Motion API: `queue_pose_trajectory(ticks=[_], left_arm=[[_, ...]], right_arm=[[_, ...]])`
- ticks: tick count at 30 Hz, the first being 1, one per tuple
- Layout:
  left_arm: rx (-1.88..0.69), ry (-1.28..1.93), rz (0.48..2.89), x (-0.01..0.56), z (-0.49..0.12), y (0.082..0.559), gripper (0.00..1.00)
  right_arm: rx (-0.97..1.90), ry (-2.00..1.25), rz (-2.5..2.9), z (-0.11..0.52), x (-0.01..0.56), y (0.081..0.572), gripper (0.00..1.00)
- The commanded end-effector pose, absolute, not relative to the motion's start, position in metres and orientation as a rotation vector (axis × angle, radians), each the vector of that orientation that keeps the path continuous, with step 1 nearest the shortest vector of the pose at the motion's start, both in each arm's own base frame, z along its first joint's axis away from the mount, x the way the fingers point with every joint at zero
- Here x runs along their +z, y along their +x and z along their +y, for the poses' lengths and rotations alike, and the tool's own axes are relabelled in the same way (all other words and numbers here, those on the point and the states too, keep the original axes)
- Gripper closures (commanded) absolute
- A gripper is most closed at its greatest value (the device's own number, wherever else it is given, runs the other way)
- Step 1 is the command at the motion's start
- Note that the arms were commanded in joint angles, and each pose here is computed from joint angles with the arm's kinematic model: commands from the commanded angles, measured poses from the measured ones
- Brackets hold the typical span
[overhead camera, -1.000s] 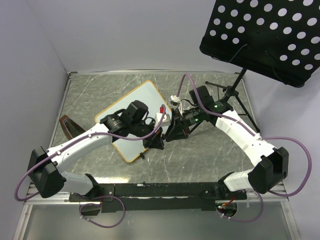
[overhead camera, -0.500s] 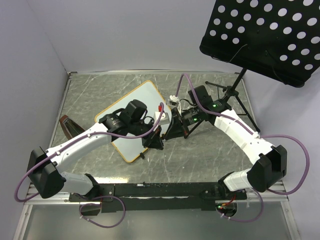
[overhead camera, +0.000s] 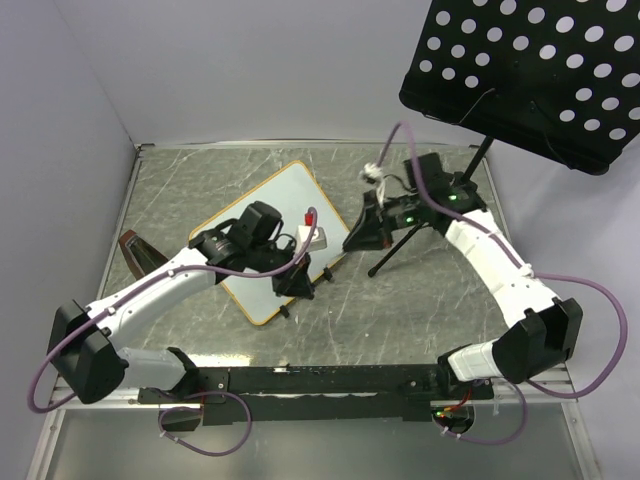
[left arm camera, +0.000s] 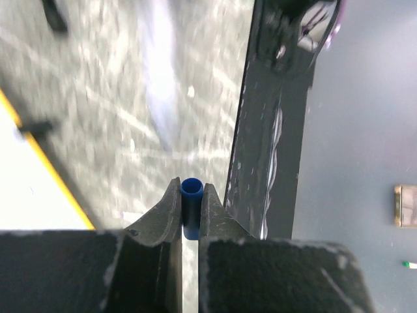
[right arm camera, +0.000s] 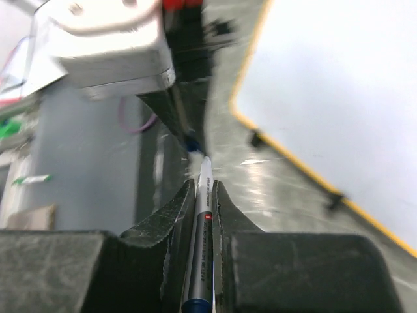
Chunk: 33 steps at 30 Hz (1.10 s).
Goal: Write a sentence on the whiteboard
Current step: Open the pen cap of the whiteboard marker, then place the pen cap at the center of the board.
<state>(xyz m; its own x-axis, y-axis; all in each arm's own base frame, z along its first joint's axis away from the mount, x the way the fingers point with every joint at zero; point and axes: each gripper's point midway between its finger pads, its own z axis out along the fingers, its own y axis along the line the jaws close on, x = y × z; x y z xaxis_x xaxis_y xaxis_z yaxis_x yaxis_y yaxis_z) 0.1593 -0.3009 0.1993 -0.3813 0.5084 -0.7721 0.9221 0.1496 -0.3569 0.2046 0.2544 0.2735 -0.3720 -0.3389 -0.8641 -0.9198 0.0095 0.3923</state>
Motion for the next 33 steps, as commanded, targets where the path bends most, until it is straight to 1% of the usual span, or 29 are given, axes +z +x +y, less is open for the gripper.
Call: queue_pose_trajectory(ticks=[1, 2, 6, 9, 10, 11, 12, 13, 14, 15, 16, 17, 18, 21, 22, 23, 24, 26, 28, 33], left_arm=[[-1.161, 1.369, 2.022, 0.182, -0.274, 0.144, 0.99], [-1.164, 1.364, 2.032, 0.176, -0.27, 0.142, 0.99], [-1.176, 1.279, 1.998, 0.184, -0.269, 0.148, 0.99], [-1.323, 1.154, 1.939, 0.191, -0.289, 0.15, 0.99], [-1.404, 1.064, 2.026, 0.176, -0.291, 0.14, 0.99], [-1.433, 1.066, 2.025, 0.171, -0.299, 0.131, 0.99], [-1.467, 1.022, 1.948, 0.18, -0.313, 0.134, 0.99], [-1.464, 0.997, 1.979, 0.163, -0.315, 0.129, 0.99], [-1.47, 1.0, 1.937, 0.163, -0.328, 0.126, 0.99], [-1.477, 0.937, 1.987, 0.155, -0.33, 0.125, 0.99], [-1.457, 0.911, 1.994, 0.149, -0.339, 0.124, 0.99], [-1.451, 0.873, 1.951, 0.154, -0.346, 0.129, 0.99], [-1.45, 0.825, 1.962, 0.151, -0.35, 0.128, 0.99], [-1.333, 0.706, 1.985, 0.136, -0.367, 0.139, 0.99], [-1.32, 0.707, 2.017, 0.123, -0.372, 0.134, 0.99], [-1.287, 0.613, 2.04, 0.12, -0.374, 0.143, 0.98], [-1.295, 0.598, 2.015, 0.12, -0.378, 0.143, 0.97], [-1.218, 0.549, 2.053, 0.107, -0.383, 0.149, 0.94], [-1.144, 0.56, 2.116, 0.086, -0.386, 0.148, 0.91], [-0.976, 0.479, 2.175, 0.065, -0.385, 0.164, 0.88]], right_arm=[[1.309, -1.226, 1.656, 0.236, 0.311, 0.215, 1.0], [1.312, -1.215, 1.656, 0.235, 0.312, 0.216, 1.0], [1.27, -1.193, 1.677, 0.23, 0.308, 0.215, 1.0], [1.171, -1.116, 1.712, 0.224, 0.301, 0.224, 1.0], [1.132, -1.062, 1.75, 0.22, 0.291, 0.233, 1.0], [1.095, -1.022, 1.763, 0.214, 0.289, 0.239, 1.0], [1.08, -0.99, 1.778, 0.208, 0.283, 0.24, 1.0], [1.065, -0.952, 1.78, 0.205, 0.283, 0.245, 1.0], [1.051, -0.909, 1.791, 0.197, 0.281, 0.251, 1.0], [1.056, -0.879, 1.803, 0.194, 0.278, 0.251, 1.0], [1.055, -0.875, 1.78, 0.192, 0.28, 0.253, 1.0], [1.053, -0.857, 1.772, 0.188, 0.282, 0.254, 1.0], [1.07, -0.842, 1.778, 0.187, 0.279, 0.253, 1.0], [1.097, -0.831, 1.756, 0.186, 0.279, 0.252, 1.0], [1.098, -0.832, 1.75, 0.185, 0.279, 0.251, 1.0], [1.104, -0.834, 1.745, 0.185, 0.278, 0.25, 1.0], [1.105, -0.832, 1.742, 0.184, 0.278, 0.249, 1.0], [1.113, -0.831, 1.732, 0.183, 0.276, 0.249, 1.0], [1.121, -0.819, 1.731, 0.181, 0.275, 0.249, 1.0], [1.144, -0.821, 1.73, 0.18, 0.273, 0.247, 1.0]])
